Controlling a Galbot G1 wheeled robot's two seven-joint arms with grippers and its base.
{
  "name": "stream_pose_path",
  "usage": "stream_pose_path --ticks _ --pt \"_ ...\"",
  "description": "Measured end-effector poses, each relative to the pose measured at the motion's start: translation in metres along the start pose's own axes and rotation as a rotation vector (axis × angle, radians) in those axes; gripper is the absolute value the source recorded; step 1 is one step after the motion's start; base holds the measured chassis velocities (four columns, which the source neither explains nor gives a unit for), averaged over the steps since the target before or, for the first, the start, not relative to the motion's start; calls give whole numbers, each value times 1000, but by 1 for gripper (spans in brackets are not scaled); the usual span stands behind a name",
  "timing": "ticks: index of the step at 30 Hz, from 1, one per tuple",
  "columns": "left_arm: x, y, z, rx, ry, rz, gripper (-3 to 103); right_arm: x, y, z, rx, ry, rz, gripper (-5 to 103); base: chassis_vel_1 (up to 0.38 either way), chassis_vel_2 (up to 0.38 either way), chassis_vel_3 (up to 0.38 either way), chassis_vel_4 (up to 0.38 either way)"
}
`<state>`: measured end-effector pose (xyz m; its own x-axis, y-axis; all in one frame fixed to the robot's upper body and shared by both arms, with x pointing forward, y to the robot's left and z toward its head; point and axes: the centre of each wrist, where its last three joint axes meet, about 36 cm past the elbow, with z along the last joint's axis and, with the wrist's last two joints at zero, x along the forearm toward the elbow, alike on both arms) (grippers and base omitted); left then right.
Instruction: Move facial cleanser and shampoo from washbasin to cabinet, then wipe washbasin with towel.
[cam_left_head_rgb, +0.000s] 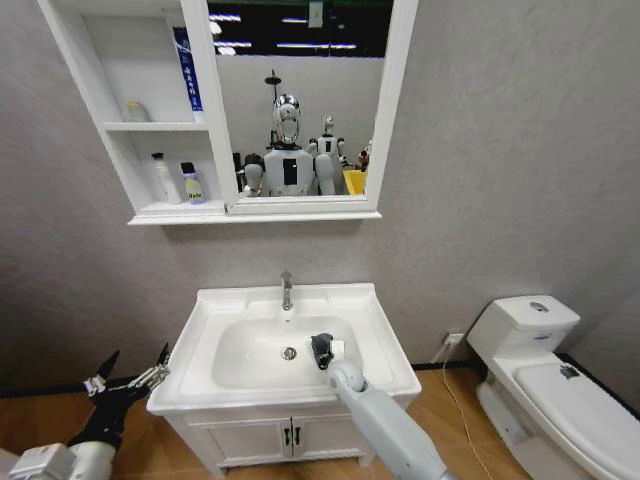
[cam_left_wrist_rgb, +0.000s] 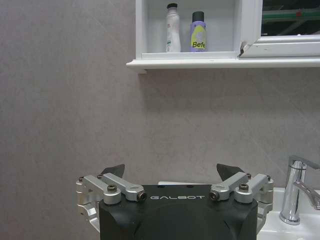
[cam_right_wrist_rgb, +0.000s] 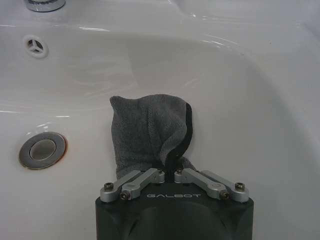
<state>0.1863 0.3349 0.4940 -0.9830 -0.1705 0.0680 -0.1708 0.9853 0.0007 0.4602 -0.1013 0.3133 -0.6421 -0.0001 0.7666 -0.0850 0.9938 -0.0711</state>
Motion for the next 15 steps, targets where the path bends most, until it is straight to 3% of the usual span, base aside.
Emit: stream_pose_path --ticks 15 --pt "0 0 0 0 0 0 100 4 -9 2 83 -111 106 3 0 0 0 0"
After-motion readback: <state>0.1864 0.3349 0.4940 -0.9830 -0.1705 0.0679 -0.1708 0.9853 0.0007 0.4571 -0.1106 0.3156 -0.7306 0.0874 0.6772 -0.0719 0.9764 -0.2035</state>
